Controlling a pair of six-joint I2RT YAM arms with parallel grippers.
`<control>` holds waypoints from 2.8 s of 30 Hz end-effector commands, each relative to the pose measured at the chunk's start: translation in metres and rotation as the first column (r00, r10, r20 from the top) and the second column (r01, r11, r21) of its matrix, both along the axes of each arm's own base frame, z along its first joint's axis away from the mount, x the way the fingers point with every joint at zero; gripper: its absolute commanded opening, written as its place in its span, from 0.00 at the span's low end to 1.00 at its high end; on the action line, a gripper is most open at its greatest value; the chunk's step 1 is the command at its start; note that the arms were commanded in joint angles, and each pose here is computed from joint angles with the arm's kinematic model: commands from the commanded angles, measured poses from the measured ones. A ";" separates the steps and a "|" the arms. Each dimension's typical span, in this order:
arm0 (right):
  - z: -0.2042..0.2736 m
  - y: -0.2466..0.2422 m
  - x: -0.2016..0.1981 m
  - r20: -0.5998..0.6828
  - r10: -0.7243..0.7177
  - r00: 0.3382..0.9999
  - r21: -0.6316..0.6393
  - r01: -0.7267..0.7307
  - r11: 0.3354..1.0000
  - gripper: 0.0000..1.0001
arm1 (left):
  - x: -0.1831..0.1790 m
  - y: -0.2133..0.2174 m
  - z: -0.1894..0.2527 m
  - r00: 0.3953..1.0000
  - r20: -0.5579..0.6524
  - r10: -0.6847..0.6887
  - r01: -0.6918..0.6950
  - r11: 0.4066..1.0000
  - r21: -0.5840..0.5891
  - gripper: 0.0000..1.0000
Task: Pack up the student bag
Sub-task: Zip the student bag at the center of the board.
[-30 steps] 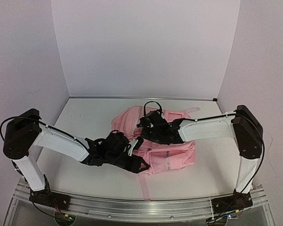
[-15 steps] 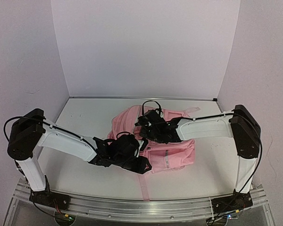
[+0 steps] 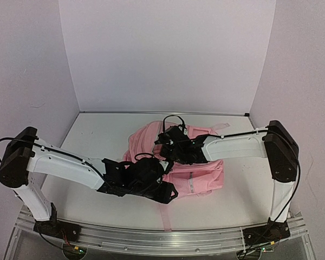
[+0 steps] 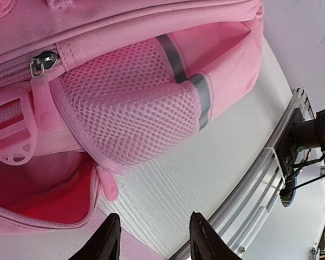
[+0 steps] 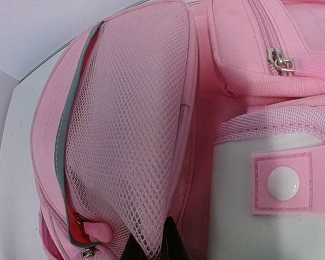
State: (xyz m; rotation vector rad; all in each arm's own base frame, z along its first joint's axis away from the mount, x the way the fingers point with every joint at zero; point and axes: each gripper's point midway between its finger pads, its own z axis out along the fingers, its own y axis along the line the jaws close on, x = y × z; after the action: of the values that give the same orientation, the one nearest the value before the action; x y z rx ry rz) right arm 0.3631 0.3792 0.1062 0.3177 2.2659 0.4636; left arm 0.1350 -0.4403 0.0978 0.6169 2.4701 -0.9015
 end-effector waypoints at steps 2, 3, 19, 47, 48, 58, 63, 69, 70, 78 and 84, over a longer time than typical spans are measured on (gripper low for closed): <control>0.053 0.005 0.049 0.164 -0.148 0.975 0.189 0.116 0.975 0.00 | -0.005 -0.004 0.018 1.000 -0.015 0.003 -0.004 0.998 -0.068 0.43; 0.052 0.006 0.049 0.164 -0.147 0.975 0.189 0.115 0.975 0.00 | -0.006 -0.006 0.017 1.000 -0.023 -0.008 0.007 0.998 -0.067 0.42; 0.055 0.007 0.048 0.161 -0.146 0.976 0.203 0.112 0.973 0.00 | 0.008 -0.005 -0.030 0.969 -0.246 -0.024 0.018 0.999 -0.028 0.37; 0.053 0.006 0.046 0.162 -0.138 0.977 0.202 0.104 0.974 0.00 | 0.056 -0.005 -0.059 0.972 -0.225 0.065 -0.066 0.998 0.003 0.12; 0.052 0.006 0.046 0.161 -0.139 0.977 0.201 0.105 0.974 0.00 | 0.056 -0.006 -0.060 0.973 -0.223 0.062 -0.063 0.998 0.002 0.11; 0.048 0.005 0.045 0.157 -0.138 0.978 0.196 0.106 0.975 0.00 | 0.066 -0.014 -0.056 0.977 -0.205 0.064 -0.073 0.997 -0.036 0.09; 0.047 0.002 0.045 0.158 -0.142 0.977 0.187 0.111 0.976 0.00 | 0.074 -0.016 -0.049 0.979 -0.187 0.076 -0.091 0.993 -0.071 0.00; 0.048 -0.004 0.044 0.170 -0.156 0.973 0.174 0.126 0.977 0.00 | 0.080 0.003 -0.052 0.966 -0.193 0.173 -0.181 0.983 -0.026 0.00; 0.049 -0.005 0.044 0.174 -0.160 0.972 0.171 0.130 0.977 0.00 | 0.080 0.009 -0.055 0.961 -0.197 0.193 -0.199 0.980 -0.008 0.00; 0.056 -0.028 0.040 0.206 -0.211 0.956 0.134 0.186 0.973 0.00 | 0.073 0.078 -0.074 0.926 -0.142 0.350 -0.316 0.924 0.216 0.00; 0.055 -0.037 0.040 0.214 -0.226 0.950 0.103 0.208 0.973 0.00 | 0.067 0.121 -0.069 0.911 -0.079 0.405 -0.361 0.875 0.323 0.00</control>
State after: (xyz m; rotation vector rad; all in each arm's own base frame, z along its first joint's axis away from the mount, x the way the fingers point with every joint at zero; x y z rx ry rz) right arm 0.3762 0.3765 0.1125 0.3933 2.1665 0.4992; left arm 0.1964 -0.3805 0.0341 0.2391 2.7217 -0.7373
